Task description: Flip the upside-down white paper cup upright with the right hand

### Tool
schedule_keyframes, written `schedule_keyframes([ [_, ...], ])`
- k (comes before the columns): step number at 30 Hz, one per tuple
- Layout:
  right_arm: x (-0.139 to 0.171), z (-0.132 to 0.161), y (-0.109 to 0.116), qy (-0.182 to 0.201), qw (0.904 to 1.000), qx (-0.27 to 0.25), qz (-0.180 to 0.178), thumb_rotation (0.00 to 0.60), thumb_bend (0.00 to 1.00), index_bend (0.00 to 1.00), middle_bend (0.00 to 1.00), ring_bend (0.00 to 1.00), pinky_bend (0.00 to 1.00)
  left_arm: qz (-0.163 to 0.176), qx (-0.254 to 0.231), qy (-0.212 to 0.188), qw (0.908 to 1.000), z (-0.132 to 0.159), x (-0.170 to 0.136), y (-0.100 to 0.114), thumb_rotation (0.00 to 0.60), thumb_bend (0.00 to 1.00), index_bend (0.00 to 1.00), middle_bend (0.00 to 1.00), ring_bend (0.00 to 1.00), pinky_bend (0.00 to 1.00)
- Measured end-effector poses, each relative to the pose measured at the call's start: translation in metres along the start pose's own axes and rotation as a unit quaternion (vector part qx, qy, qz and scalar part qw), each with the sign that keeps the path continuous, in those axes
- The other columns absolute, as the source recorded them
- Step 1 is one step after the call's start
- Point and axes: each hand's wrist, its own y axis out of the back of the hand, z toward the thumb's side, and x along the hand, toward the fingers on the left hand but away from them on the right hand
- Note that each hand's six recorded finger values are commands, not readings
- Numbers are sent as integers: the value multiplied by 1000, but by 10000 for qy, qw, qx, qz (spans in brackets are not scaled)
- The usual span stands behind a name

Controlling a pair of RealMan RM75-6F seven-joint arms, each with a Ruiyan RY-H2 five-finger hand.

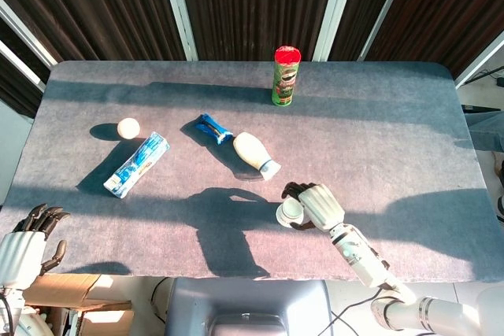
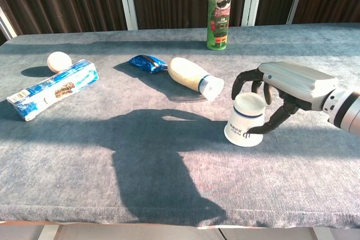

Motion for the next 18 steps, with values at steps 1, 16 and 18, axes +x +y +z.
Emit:
schedule_keyframes([
  [1,0,-1,0,-20,10000,25,-14,600,220,569,476,556,675,-4,-1,-1,10000,0,0,0,600,443,287,198,111,298],
  [16,5,-5,16,-43,9982,-321,-508,600,309,659,547,624,728,-24,-2,40,10000,-2,0,0,600,443,287,196,113,297],
  [18,8,-6,19,6,9966,-563,-596,600,308,655,547,624,728,-25,2,43,10000,-2,0,0,600,443,287,196,112,297],
])
